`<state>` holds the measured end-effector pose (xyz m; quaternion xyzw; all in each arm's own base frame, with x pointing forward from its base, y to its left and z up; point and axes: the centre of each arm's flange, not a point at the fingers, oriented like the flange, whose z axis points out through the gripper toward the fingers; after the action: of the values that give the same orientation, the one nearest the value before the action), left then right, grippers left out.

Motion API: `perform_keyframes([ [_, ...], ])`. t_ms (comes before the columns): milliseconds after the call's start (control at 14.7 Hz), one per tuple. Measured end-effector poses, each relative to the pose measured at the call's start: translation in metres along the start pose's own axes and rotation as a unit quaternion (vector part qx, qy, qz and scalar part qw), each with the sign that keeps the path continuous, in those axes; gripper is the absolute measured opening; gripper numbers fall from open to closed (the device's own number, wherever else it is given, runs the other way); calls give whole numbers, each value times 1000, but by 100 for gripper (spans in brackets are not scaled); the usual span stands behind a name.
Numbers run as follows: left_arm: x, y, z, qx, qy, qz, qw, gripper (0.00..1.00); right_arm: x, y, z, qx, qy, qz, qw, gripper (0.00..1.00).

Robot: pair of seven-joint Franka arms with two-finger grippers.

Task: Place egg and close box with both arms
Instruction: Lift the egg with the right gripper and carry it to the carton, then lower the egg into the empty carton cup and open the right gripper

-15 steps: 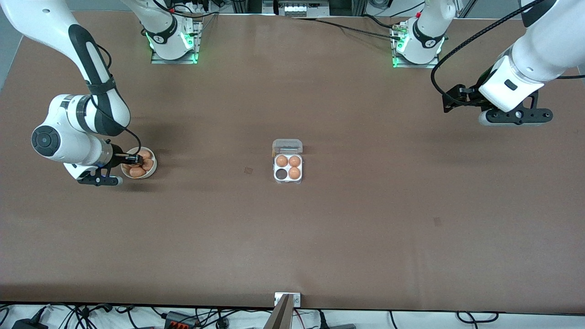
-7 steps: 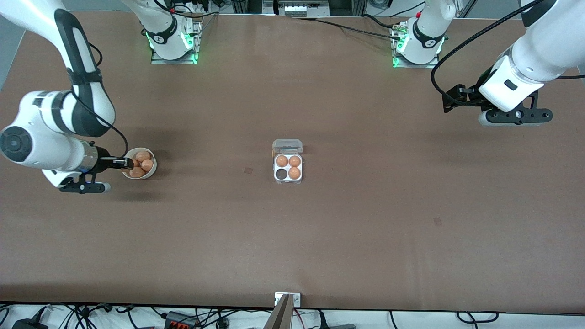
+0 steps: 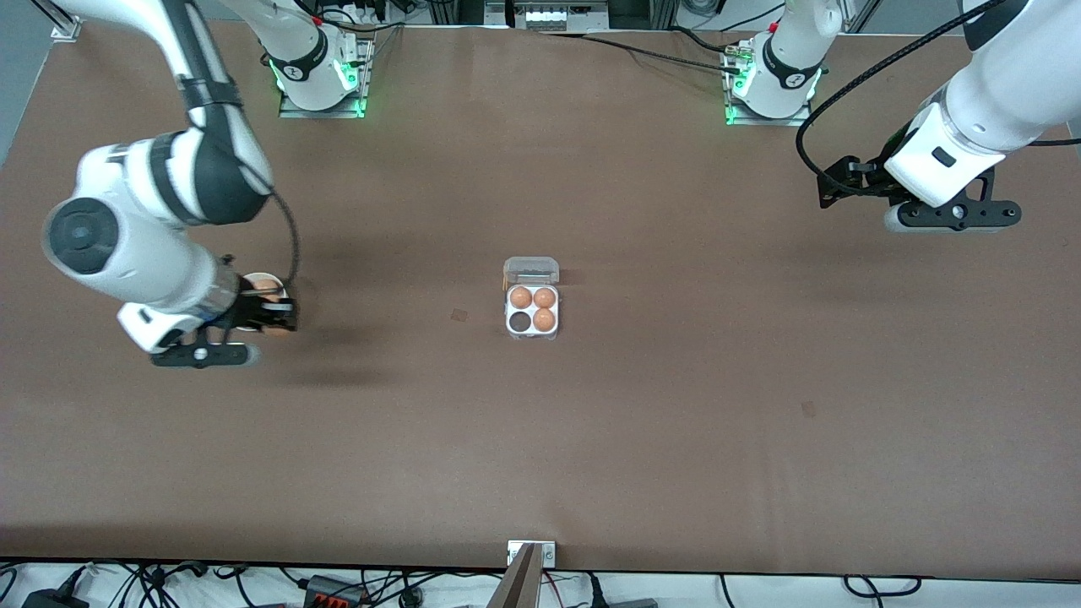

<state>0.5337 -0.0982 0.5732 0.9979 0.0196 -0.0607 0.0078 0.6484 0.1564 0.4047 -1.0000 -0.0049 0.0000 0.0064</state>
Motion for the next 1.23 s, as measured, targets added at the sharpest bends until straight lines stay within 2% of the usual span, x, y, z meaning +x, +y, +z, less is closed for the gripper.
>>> perform_keyframes([
  [273,0,0,0,0,0,0,1000,100,-20,-127,28,22,42,59,997,47],
  [682,0,0,0,0,0,0,1000,100,-43,-245,52,43,52,155,986,47],
  [1023,1,0,2,0,-2,0,1000,100,-75,-305,97,-10,82,175,981,47],
  [1227,2,0,3,0,-4,0,1000,100,-84,-319,117,-16,87,166,982,47],
])
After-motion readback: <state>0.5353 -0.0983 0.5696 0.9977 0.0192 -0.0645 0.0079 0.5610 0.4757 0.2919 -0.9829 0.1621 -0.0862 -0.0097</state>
